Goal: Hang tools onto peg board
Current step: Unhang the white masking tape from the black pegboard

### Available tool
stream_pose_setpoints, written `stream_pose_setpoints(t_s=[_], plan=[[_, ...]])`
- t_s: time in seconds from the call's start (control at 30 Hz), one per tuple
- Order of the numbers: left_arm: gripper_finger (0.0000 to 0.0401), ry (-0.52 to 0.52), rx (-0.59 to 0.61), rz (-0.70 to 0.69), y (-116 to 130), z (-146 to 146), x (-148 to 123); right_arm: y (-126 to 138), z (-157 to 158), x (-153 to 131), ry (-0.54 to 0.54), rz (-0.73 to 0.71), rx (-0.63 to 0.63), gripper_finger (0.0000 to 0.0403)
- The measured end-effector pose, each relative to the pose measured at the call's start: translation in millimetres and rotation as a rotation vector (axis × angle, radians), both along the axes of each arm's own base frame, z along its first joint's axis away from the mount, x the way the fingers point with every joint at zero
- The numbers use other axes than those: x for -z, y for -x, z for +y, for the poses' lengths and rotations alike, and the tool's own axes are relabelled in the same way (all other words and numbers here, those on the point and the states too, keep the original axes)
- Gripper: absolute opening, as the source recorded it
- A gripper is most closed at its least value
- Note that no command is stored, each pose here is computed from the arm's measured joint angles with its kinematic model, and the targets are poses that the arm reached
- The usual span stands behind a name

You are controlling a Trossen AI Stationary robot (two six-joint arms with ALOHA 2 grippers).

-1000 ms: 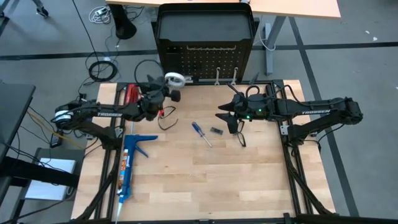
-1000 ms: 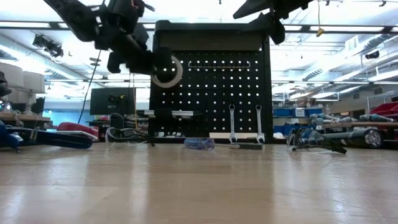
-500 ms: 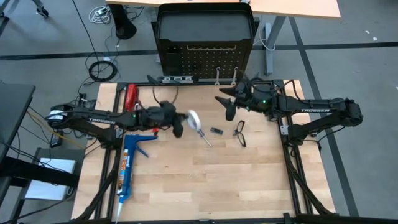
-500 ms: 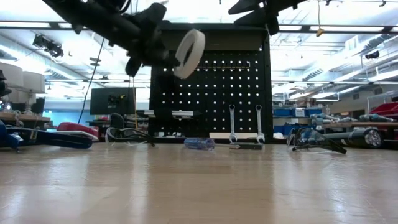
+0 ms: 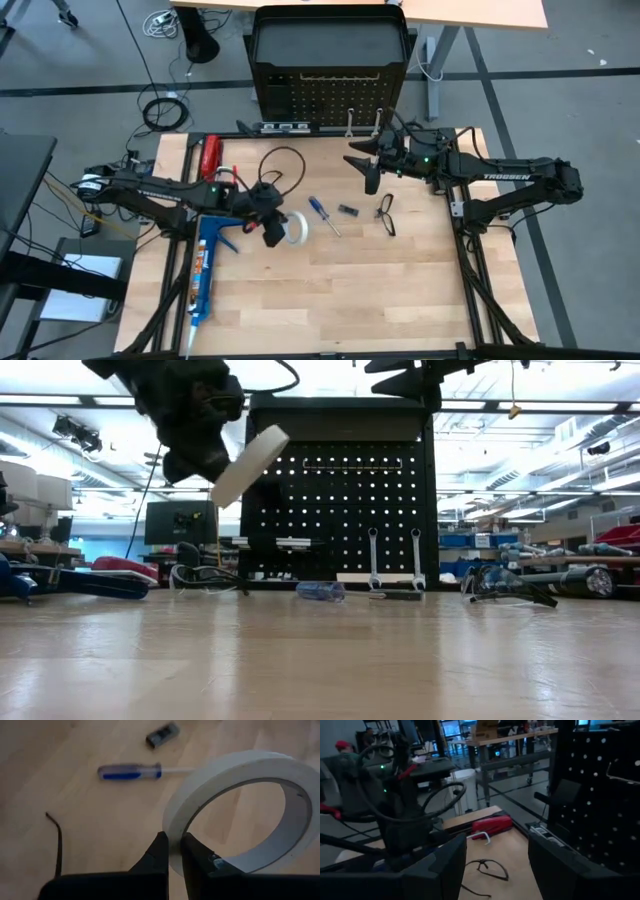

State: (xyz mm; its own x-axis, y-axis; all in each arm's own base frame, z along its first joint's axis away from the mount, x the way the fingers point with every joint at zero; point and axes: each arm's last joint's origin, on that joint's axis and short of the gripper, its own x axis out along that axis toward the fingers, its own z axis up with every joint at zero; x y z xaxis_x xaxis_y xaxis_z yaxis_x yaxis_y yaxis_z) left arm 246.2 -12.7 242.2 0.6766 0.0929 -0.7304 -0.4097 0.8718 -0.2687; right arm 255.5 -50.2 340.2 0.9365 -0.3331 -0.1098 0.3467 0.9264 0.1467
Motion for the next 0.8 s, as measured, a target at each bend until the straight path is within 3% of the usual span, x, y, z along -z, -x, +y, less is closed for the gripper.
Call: stream_pose_setpoints(t_s=[0.2,0.33,0.63,0.8], plan=[[0.0022,0.133,0.129,0.122,5.0,-7.2,8.5,0.0,0.0,-0.1,-0.054,-0.02,0.005,0.0214],[0.0025,0.14,0.178,0.145,-1.2,-18.9,16.8,-0.4,0.0,0.5,-0.034,-0.009,0.003,0.0214],[0.0043,0.107,0.035,0.307,-17.7,-29.9,58.9,0.6,-0.1,6.1,-0.102,0.029,0.007,0.0214],[0.0087,0.114,-0.019,0.391,-25.6,-30.9,73.8,0.5,0.2,6.3,-0.089,0.038,-0.019,0.0214]])
